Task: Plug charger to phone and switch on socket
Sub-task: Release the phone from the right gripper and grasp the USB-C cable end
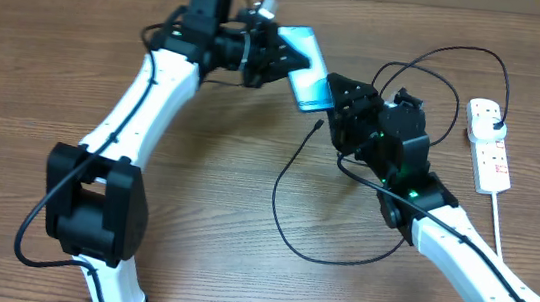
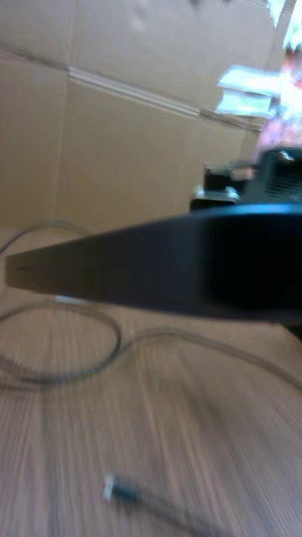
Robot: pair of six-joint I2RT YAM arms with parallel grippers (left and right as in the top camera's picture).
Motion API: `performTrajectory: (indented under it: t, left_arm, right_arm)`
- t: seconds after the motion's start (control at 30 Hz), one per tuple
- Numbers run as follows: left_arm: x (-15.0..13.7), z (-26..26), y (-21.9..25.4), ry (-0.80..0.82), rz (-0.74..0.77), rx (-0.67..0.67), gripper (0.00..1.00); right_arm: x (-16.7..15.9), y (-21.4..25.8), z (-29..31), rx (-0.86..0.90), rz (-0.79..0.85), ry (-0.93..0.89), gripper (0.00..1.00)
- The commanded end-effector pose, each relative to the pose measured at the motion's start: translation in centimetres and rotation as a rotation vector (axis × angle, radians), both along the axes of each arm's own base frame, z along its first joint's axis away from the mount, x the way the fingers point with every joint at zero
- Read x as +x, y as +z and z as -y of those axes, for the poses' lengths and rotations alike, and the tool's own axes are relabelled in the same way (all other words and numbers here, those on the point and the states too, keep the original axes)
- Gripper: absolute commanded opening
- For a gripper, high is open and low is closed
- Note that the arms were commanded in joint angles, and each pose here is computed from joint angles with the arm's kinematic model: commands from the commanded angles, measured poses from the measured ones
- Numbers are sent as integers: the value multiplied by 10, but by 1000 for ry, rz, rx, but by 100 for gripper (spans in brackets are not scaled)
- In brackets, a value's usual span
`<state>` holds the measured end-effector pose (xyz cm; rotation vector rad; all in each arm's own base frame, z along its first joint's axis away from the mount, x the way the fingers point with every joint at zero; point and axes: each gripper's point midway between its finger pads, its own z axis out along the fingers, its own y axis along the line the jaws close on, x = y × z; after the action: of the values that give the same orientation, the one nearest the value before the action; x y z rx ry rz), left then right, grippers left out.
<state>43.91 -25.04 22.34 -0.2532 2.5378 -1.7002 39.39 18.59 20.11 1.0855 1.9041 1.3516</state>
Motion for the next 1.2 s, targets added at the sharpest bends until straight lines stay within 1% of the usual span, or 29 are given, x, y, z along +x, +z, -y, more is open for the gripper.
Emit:
performTrajectory:
  t: [0.0,0.1,0.2,0.27,0.33,0.4,0.43,0.57,0.67,0.7,0.8,0.9,1.03,1.1,1.17]
  left_arm:
    - [-6,-29,5,-88,200,45,4]
    - [-17,-46,-3,-123,201,58,4]
    - [-29,-59,-10,-140,159,69,4]
    - [-38,-67,-14,-151,130,73,4]
    - [-49,-71,-9,-179,122,30,4]
    - [-54,-69,0,-203,143,-31,4]
    - [-58,-65,12,-221,167,-102,4]
    - [-62,-60,37,-239,189,-254,4]
    - [-64,-60,59,-253,217,-381,4]
    - [-64,-60,61,-248,188,-392,4]
    - [-63,-61,61,-232,121,-396,4]
    - [-60,-62,62,-234,140,-394,4]
    - [-57,-62,63,-227,105,-396,4]
    - [-55,-62,63,-229,115,-396,4]
    - [-54,-62,63,-228,112,-395,4]
  right_arm:
    - [-4,-8,8,-189,65,153,72]
    - [-15,-30,18,-283,28,246,73]
    - [-31,-45,22,-386,47,401,73]
    - [-42,-56,24,-417,23,465,73]
    - [-58,-71,26,-444,-24,535,73]
    - [-68,-77,24,-448,-45,584,70]
    - [-74,-80,24,-442,-65,605,69]
    - [-81,-81,23,-427,-101,623,63]
    - [-79,-70,24,-438,-114,624,58]
    - [-75,-61,27,-466,-121,613,56]
    - [-63,-40,38,-533,-168,571,55]
    - [-48,-26,41,-577,-210,569,52]
    - [-28,-28,37,-596,-256,574,50]
    - [-16,-35,32,-588,-283,567,48]
    - [-8,-46,28,-572,-325,553,48]
